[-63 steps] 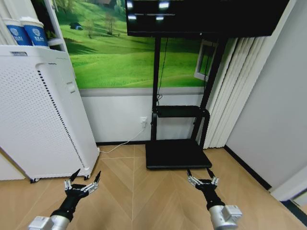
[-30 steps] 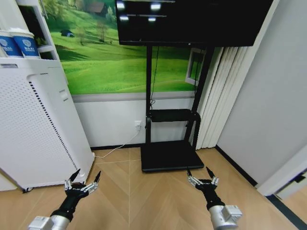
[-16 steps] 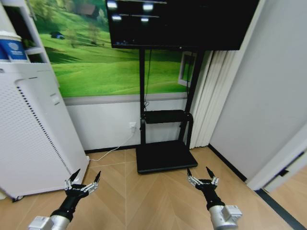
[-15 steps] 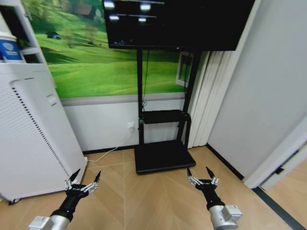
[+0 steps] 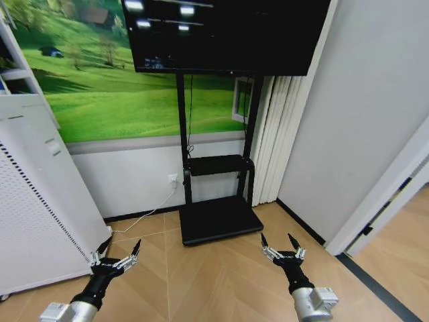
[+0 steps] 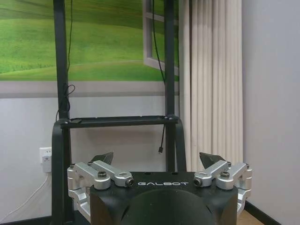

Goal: Pick up the trash bin and place the garbage on the floor into it.

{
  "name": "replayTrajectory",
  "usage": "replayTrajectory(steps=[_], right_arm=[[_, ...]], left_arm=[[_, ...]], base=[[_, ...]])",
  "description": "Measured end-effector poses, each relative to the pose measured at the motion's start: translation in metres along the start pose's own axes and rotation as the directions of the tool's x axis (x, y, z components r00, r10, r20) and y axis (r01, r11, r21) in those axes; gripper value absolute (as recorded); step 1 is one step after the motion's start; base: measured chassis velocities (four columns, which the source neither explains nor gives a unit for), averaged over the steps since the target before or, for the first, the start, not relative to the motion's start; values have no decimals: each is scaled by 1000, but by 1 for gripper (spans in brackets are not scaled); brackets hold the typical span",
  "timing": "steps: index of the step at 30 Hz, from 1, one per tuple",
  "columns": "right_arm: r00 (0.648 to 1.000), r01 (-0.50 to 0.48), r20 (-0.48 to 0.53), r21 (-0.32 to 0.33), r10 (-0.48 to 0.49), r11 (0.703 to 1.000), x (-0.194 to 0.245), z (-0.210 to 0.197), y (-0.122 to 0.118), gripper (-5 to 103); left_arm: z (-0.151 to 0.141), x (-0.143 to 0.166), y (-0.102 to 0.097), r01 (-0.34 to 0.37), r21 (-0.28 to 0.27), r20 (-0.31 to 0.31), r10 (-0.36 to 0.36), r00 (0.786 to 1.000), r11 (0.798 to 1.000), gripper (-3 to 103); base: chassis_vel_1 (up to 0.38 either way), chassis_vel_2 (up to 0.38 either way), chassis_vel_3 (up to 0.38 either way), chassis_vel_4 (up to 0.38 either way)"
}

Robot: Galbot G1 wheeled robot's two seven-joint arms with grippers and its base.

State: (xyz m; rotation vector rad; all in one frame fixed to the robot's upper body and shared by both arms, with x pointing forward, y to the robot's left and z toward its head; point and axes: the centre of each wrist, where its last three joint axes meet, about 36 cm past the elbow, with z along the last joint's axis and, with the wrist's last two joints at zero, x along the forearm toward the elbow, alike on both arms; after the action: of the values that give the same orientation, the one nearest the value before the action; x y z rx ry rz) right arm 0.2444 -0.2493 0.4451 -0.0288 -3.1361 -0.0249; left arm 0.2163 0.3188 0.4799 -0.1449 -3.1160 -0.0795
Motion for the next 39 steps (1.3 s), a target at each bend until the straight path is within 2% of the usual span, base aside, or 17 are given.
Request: replayTrajectory(steps=[39], right_arm=[[1000, 0, 0, 0, 0, 1000, 0, 0, 0, 100]], left_arm=[[0, 0, 0, 0, 0, 0, 0, 1000, 1000, 100]], base=[[60, 60, 59, 62]])
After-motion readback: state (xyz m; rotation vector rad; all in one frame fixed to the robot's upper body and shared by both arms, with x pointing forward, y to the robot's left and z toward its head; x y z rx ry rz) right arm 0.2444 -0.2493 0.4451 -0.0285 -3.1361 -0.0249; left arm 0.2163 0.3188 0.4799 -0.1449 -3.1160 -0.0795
